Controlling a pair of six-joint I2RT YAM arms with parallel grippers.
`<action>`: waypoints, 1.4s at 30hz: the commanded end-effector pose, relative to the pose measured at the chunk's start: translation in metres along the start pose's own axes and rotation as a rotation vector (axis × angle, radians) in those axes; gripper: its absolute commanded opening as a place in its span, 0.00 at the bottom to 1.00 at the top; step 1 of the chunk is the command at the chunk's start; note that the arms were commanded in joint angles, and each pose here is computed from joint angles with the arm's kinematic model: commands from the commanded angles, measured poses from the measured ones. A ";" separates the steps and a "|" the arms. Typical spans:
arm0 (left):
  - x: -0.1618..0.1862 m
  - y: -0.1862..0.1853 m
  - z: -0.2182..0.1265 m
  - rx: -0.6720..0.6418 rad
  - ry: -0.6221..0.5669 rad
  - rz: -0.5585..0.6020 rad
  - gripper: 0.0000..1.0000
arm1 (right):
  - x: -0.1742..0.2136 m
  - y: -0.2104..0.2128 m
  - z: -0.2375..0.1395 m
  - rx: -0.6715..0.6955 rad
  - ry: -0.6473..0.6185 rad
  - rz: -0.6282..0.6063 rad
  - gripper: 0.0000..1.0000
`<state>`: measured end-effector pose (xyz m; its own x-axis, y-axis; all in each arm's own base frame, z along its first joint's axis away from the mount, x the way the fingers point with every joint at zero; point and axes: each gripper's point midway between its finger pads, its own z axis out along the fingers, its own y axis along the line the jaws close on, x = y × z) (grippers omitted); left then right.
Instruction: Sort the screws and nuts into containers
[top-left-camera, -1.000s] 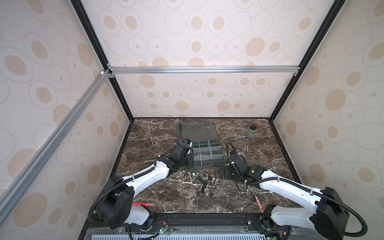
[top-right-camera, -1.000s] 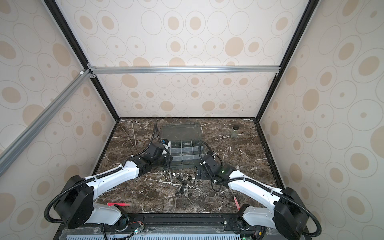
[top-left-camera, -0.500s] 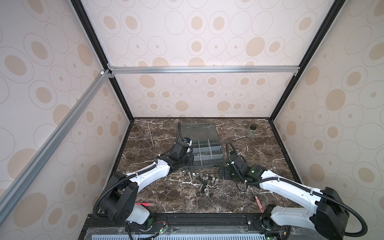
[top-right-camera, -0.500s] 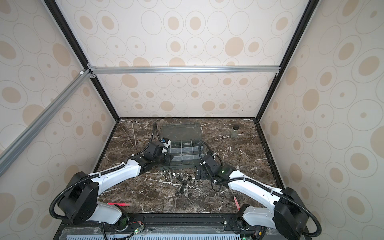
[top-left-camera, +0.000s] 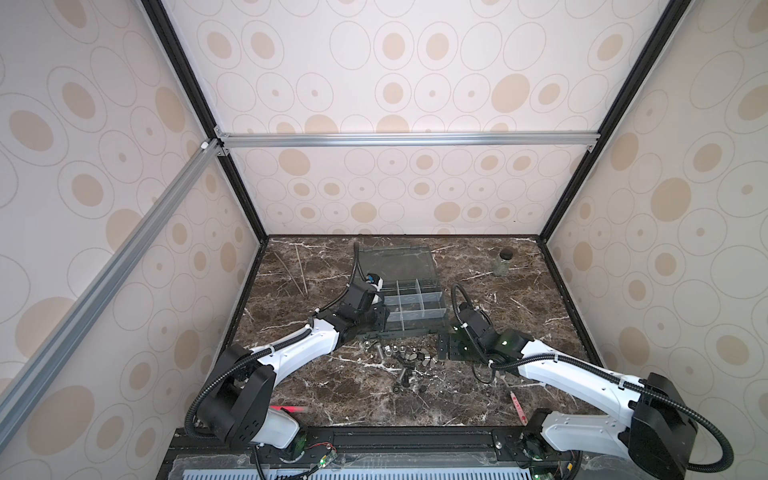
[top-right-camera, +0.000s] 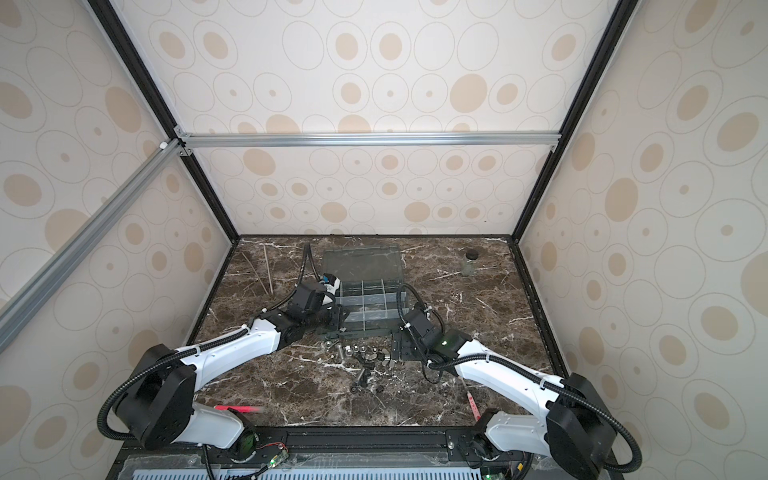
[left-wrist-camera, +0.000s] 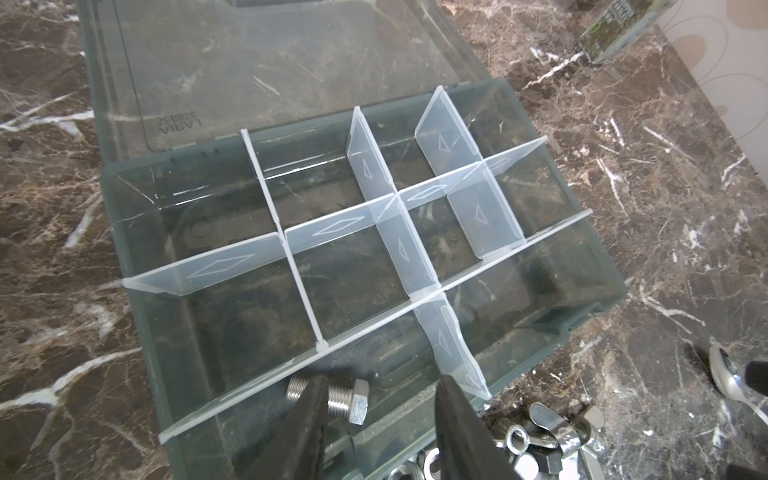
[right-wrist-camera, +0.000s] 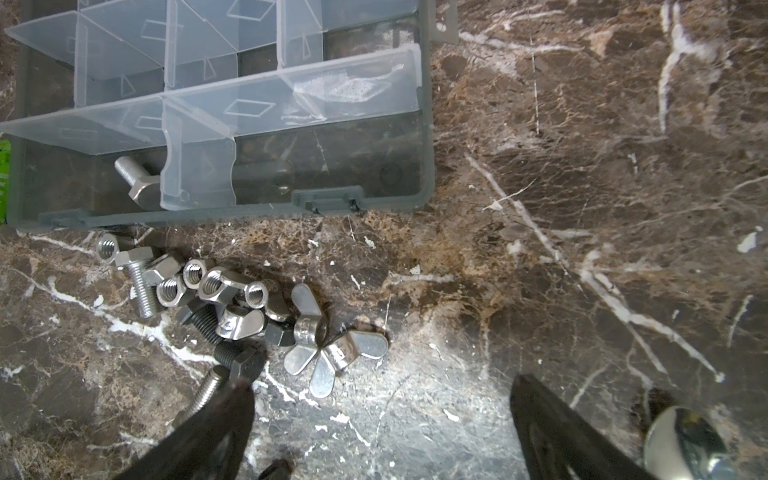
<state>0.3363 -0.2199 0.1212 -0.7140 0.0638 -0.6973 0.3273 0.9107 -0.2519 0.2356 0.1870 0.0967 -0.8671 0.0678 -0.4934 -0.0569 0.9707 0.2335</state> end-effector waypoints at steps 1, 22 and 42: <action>-0.012 0.002 -0.010 0.005 -0.057 -0.031 0.43 | 0.000 0.003 -0.002 0.003 0.009 0.003 1.00; -0.012 0.009 -0.027 -0.010 -0.100 -0.060 0.44 | -0.001 0.020 0.002 -0.028 0.035 -0.029 1.00; -0.002 0.031 -0.069 -0.027 -0.202 -0.145 0.46 | 0.050 0.136 0.022 -0.203 0.242 -0.280 1.00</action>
<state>0.3042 -0.1739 0.1598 -0.6206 -0.1140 -0.7758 0.2508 0.9086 -0.3341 0.2030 0.3125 0.0865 -0.8928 -0.2387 -0.3819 -0.3545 0.8955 0.2692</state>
